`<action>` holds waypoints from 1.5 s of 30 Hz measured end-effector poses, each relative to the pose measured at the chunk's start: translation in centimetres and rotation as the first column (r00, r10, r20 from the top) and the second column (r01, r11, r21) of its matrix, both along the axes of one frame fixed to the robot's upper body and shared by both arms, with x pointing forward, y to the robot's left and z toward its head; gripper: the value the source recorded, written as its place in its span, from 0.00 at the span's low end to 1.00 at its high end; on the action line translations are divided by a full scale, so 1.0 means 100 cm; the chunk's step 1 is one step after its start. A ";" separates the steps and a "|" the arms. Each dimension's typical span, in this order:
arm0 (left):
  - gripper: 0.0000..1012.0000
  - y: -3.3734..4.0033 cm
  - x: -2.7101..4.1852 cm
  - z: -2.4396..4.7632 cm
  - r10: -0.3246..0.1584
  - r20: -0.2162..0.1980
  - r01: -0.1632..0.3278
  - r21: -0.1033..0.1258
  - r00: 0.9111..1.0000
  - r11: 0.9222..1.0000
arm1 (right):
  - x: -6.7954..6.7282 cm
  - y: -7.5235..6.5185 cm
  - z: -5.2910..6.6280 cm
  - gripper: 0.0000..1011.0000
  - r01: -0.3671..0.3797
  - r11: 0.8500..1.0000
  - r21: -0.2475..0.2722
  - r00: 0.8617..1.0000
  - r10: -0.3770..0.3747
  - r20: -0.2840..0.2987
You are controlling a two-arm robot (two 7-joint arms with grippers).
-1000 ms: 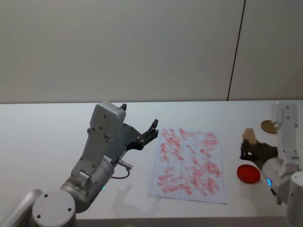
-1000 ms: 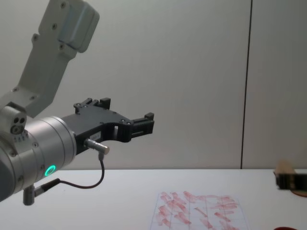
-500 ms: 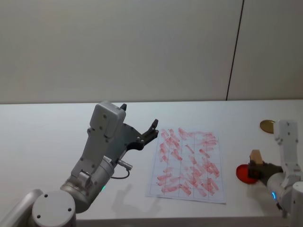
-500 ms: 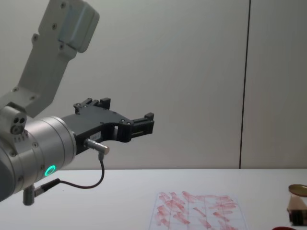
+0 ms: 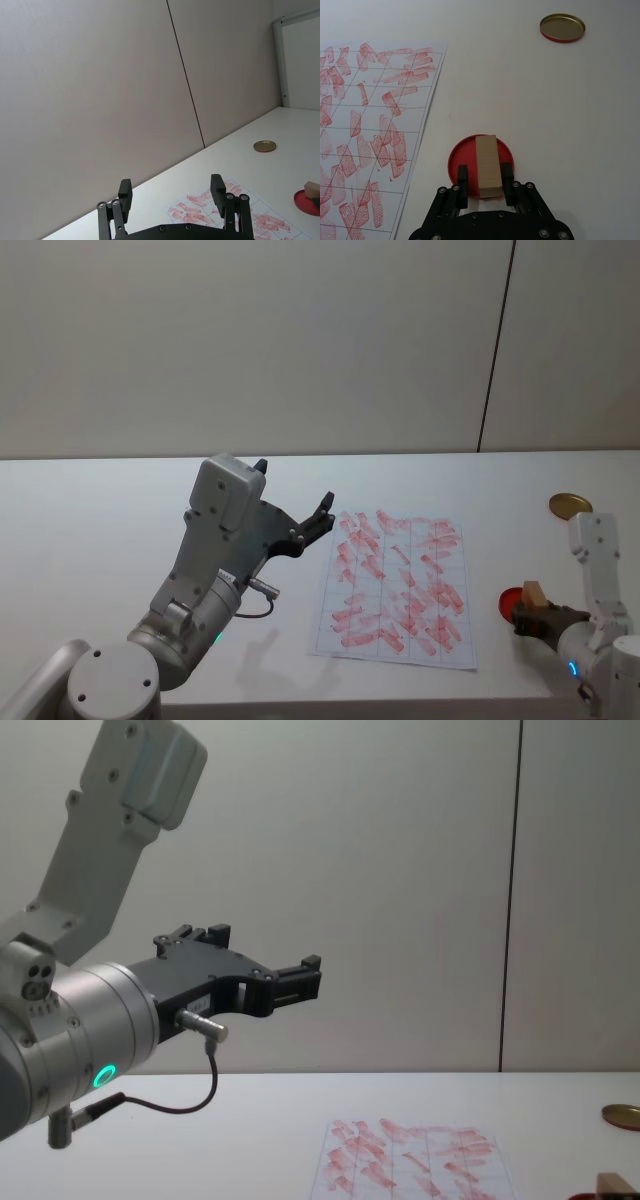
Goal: Use the one hand to pick up the stamp and affix it onto the A4 paper.
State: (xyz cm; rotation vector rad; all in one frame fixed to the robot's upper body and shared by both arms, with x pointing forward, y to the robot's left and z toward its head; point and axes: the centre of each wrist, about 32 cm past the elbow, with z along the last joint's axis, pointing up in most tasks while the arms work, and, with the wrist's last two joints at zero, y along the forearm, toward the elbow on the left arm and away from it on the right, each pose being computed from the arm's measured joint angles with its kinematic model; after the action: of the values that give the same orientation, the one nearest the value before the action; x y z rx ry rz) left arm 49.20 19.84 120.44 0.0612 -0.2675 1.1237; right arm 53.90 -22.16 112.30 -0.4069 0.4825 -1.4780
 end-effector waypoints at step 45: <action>0.98 0.0000 0.0000 0.0000 0.000 0.000 0.000 0.000 1.000 1.000 | -0.050 0.000 0.052 0.99 -0.072 0.995 -0.065 0.896 0.093 0.434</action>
State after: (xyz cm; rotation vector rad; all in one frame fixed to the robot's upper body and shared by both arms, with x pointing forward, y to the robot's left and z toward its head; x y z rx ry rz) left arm 49.20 19.84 120.44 0.0611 -0.2675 1.1237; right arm 48.95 -22.16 117.46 -0.1192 0.0687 -1.4455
